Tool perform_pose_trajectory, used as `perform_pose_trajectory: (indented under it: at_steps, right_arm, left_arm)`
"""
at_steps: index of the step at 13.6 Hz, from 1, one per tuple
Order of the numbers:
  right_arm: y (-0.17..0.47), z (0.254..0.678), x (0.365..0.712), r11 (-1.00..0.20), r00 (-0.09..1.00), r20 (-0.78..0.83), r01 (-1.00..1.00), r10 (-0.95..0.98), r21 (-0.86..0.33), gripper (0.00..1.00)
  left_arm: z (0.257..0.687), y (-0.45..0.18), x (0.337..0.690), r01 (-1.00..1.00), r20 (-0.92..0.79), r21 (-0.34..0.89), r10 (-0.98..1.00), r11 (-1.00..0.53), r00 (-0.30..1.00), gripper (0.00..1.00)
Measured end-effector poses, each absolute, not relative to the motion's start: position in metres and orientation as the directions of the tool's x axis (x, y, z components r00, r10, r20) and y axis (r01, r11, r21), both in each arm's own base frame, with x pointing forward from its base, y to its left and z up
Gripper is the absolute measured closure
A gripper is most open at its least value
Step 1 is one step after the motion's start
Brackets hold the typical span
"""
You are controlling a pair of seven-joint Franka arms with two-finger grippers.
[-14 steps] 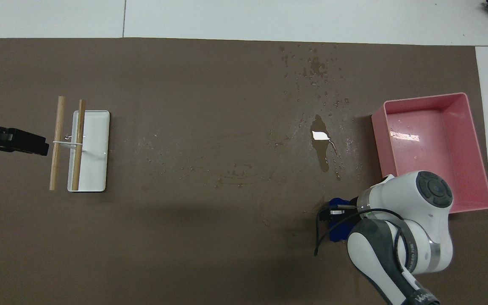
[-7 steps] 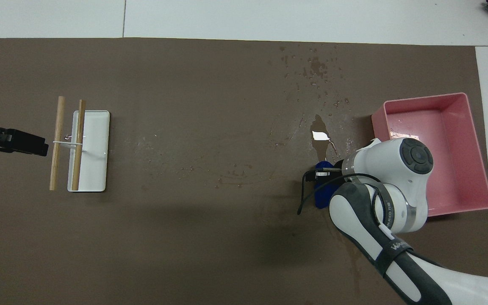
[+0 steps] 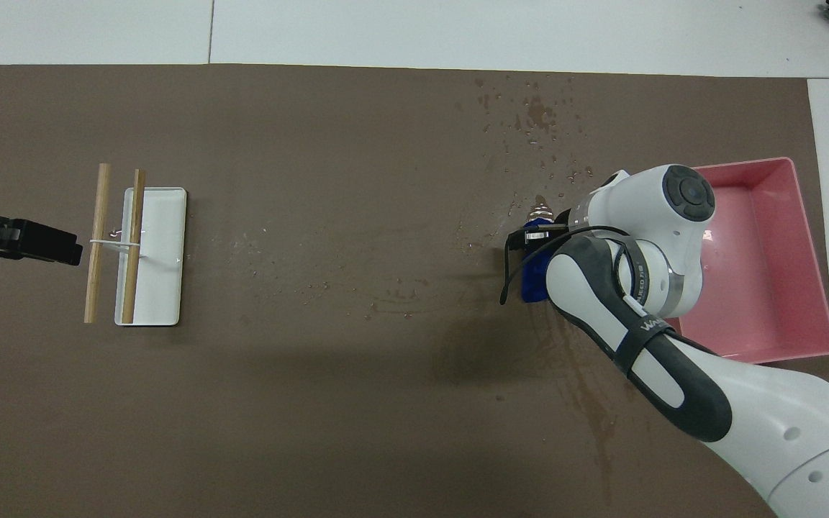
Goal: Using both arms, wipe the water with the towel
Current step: 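Wipe the towel across the puddle with the right gripper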
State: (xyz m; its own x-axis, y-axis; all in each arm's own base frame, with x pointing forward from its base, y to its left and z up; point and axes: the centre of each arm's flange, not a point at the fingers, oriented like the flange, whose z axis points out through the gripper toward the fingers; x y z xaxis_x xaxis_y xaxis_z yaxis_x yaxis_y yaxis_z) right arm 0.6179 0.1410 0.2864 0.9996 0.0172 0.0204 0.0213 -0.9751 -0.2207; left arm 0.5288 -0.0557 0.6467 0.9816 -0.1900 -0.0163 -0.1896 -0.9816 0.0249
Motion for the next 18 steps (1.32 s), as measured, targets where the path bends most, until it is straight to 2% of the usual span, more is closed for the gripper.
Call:
perform_pose_trajectory:
  at_steps: [6, 10, 15, 18]
  right_arm:
    - [0.127, 0.304, 0.667, -0.983, 0.993, 0.085, 0.096, 0.083, -0.155, 1.00]
    - [0.134, 0.288, 0.687, -0.982, 0.991, 0.094, 0.106, 0.092, -0.158, 1.00]
    - [0.177, 0.286, 0.687, -0.976, 0.997, 0.074, 0.027, 0.011, -0.215, 1.00]
    - [0.186, 0.282, 0.678, -0.949, 0.998, -0.042, -0.066, -0.055, -0.308, 1.00]
  left_arm:
    - [0.647, -0.056, 0.529, -0.190, -0.016, 0.025, -0.190, -0.982, 0.982, 0.00]
    - [0.647, -0.056, 0.529, -0.190, -0.016, 0.025, -0.190, -0.982, 0.982, 0.00]
    - [0.647, -0.056, 0.529, -0.190, -0.016, 0.025, -0.190, -0.982, 0.982, 0.00]
    - [0.647, -0.056, 0.529, -0.190, -0.016, 0.025, -0.190, -0.982, 0.982, 0.00]
